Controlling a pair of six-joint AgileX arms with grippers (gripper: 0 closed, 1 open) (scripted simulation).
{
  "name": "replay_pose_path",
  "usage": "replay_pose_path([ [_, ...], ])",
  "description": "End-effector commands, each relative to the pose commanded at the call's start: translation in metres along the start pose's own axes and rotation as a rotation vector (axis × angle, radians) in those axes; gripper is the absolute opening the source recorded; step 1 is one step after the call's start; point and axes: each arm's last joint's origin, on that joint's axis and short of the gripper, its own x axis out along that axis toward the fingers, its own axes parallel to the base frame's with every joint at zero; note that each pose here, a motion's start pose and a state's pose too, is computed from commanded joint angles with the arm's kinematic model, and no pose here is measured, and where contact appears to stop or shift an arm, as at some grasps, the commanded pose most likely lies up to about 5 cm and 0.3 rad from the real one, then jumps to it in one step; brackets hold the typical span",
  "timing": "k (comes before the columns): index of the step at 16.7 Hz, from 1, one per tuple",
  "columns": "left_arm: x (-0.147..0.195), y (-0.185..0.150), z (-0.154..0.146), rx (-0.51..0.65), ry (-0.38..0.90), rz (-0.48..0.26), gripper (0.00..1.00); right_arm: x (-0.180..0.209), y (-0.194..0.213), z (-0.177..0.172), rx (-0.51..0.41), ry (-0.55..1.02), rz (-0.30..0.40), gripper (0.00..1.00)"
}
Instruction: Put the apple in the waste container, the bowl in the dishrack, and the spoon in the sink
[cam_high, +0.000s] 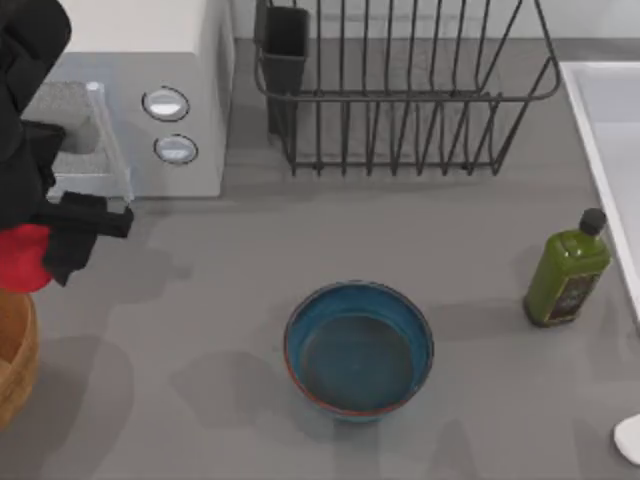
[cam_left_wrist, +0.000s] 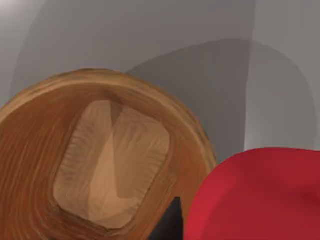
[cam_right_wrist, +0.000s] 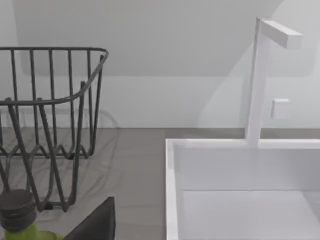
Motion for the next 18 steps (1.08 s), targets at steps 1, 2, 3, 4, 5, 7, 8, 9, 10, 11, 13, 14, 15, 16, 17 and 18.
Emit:
replay_pose_path([
  [1, -0.003, 0.013, -0.011, -0.016, -0.006, 0.013, 0.0, 0.0, 0.0, 0.0, 0.0, 0.0, 0.0, 1.0],
  [2, -0.006, 0.025, -0.021, -0.032, -0.01, 0.024, 0.0, 0.0, 0.0, 0.0, 0.0, 0.0, 0.0, 1.0],
  [3, -0.008, 0.035, -0.032, -0.048, -0.013, 0.034, 0.0, 0.0, 0.0, 0.0, 0.0, 0.0, 0.0, 1.0],
  [4, -0.01, 0.043, -0.042, -0.063, -0.015, 0.043, 0.0, 0.0, 0.0, 0.0, 0.0, 0.0, 0.0, 1.0],
  [5, -0.011, 0.05, -0.051, -0.077, -0.016, 0.05, 0.0, 0.0, 0.0, 0.0, 0.0, 0.0, 0.0, 1.0],
  [7, -0.013, 0.059, -0.063, -0.098, -0.018, 0.06, 0.0, 0.0, 0.0, 0.0, 0.0, 0.0, 0.0, 1.0],
  [8, -0.013, 0.061, -0.067, -0.104, -0.019, 0.062, 0.0, 0.0, 0.0, 0.0, 0.0, 0.0, 0.0, 1.0],
  [9, -0.013, 0.062, -0.068, -0.106, -0.019, 0.063, 0.0, 0.0, 0.0, 0.0, 0.0, 0.0, 0.0, 1.0],
  [10, -0.013, 0.062, -0.068, -0.106, -0.019, 0.063, 0.0, 0.0, 0.0, 0.0, 0.0, 0.0, 0.0, 1.0],
  [11, -0.013, 0.062, -0.068, -0.106, -0.019, 0.063, 0.0, 0.0, 0.0, 0.0, 0.0, 0.0, 0.0, 1.0],
  [13, -0.013, 0.061, -0.066, -0.102, -0.021, 0.062, 0.0, 0.0, 0.0, 0.0, 0.0, 0.0, 0.0, 1.0],
  [14, -0.009, 0.062, -0.066, -0.102, -0.019, 0.062, 0.0, 0.0, 0.0, 0.0, 0.0, 0.0, 0.0, 1.0],
  [15, -0.002, 0.062, -0.066, -0.102, -0.016, 0.061, 0.0, 0.0, 0.0, 0.0, 0.0, 0.0, 0.0, 1.0],
  [16, 0.006, 0.063, -0.066, -0.102, -0.016, 0.061, 0.0, 0.0, 0.0, 0.0, 0.0, 0.0, 0.0, 1.0],
  [17, 0.015, 0.063, -0.065, -0.103, -0.021, 0.062, 0.0, 0.0, 0.0, 0.0, 0.0, 0.0, 0.0, 1.0],
  [18, 0.025, 0.063, -0.064, -0.105, -0.029, 0.064, 0.0, 0.0, 0.0, 0.0, 0.0, 0.0, 0.0, 1.0],
])
